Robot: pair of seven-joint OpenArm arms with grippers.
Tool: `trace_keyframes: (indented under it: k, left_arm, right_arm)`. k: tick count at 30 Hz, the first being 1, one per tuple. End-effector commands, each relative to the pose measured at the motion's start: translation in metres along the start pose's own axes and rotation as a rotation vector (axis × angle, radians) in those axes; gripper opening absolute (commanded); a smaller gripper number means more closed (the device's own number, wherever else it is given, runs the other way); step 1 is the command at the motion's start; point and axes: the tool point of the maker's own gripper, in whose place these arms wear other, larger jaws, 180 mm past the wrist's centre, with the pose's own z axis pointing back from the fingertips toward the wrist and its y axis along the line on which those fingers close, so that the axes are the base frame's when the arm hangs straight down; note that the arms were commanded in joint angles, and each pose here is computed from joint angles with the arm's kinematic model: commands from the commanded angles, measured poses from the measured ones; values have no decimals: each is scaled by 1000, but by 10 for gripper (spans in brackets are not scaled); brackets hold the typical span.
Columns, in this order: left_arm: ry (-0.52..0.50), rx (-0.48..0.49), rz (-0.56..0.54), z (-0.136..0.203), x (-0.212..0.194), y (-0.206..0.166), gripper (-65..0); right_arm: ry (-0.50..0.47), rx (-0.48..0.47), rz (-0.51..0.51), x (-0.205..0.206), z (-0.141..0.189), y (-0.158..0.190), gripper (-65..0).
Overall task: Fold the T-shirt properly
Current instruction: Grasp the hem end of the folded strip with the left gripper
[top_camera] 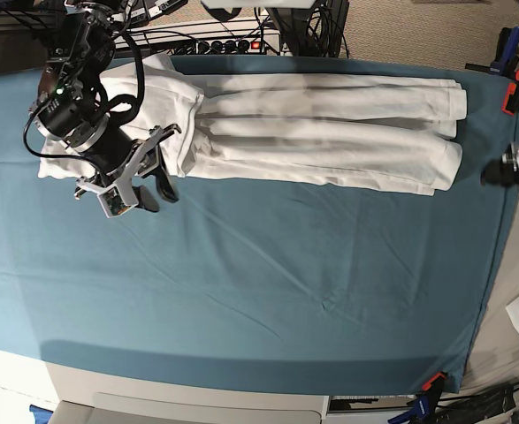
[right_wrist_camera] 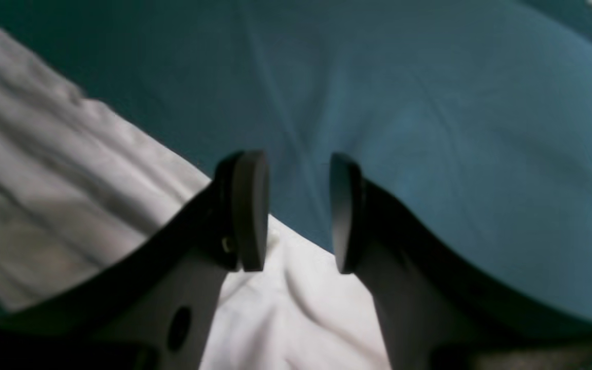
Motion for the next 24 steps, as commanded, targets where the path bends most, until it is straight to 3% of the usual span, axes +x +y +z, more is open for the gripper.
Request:
trace_keyframes:
  k: [1,4,7,15,24]
  left_arm:
    - [-16,-4,-14,12,7,0,-404]
    - [22,-29,30,8,-19,-3,-404]
    - [41,-61,76,1,-40,-9,-404]
    - [-5,-161,147,-31,-53,-35,-373]
    - [-41,-174,153,-41,-46,-41,-373]
  right_arm:
    - [-33,-70,-4,11,4,-14,-444]
    - [21,-241,-61,0,8,-45,-444]
    - [54,-344,-84,-7,14,-62,-444]
    - [85,-431,-85,-14,20,-76,-444]
    - [90,-436,-82,-15,20,-76,-444]
